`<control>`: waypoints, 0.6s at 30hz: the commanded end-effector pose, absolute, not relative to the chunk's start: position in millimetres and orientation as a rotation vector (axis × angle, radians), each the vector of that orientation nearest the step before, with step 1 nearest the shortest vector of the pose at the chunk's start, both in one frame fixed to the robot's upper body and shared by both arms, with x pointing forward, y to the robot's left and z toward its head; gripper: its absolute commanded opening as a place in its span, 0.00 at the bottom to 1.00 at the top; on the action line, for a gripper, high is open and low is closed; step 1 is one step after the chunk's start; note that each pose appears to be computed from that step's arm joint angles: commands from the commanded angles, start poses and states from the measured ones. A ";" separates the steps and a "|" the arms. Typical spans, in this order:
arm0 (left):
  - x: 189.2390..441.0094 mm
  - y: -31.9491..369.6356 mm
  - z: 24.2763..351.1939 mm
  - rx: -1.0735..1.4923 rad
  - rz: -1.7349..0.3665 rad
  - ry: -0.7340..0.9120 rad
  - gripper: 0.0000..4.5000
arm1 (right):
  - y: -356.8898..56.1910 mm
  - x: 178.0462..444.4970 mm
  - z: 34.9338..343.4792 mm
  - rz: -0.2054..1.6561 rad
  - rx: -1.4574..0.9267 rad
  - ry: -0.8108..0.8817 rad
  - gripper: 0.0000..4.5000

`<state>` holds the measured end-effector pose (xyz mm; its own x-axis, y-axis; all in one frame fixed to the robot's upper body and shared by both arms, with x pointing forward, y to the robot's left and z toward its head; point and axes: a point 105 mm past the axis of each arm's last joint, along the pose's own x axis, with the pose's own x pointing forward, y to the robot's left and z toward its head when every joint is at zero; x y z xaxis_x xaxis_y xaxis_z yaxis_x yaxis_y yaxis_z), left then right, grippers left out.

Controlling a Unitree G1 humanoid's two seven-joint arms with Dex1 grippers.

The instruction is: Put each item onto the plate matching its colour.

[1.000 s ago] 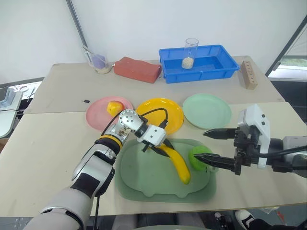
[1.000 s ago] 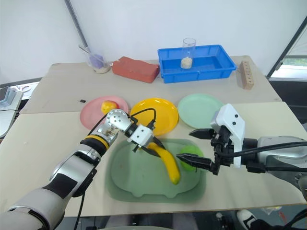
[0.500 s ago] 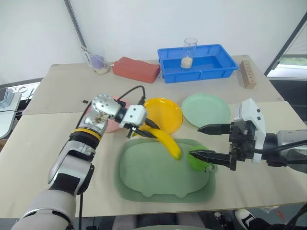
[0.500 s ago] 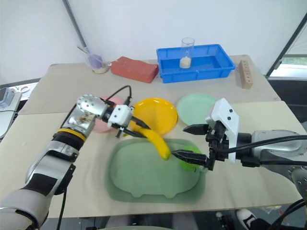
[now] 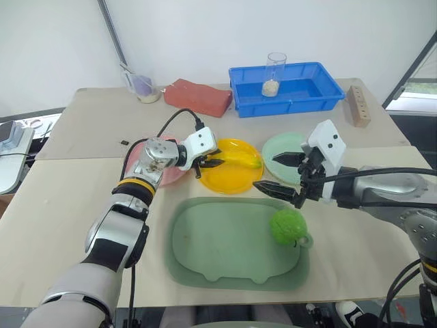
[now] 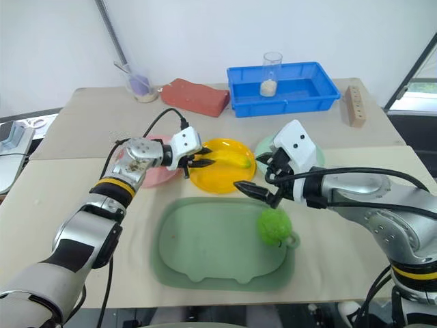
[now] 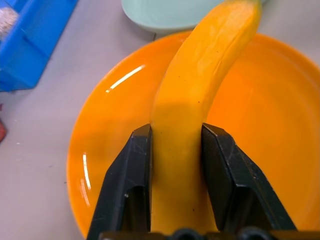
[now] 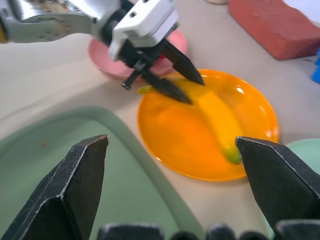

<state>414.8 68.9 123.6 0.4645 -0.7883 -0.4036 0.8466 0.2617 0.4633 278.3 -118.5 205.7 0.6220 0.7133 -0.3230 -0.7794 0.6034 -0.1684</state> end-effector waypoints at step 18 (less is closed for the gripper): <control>297.5 65.8 213.8 0.628 -1.746 -0.224 0.99 | -173.3 233.3 184.7 1.164 -0.505 0.445 1.00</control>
<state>321.8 75.6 198.4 -0.0403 -0.9538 -0.2976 0.8860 -0.1718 0.4306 234.6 -172.4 176.7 0.3613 0.7349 -0.5739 -0.9193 0.3838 -0.0873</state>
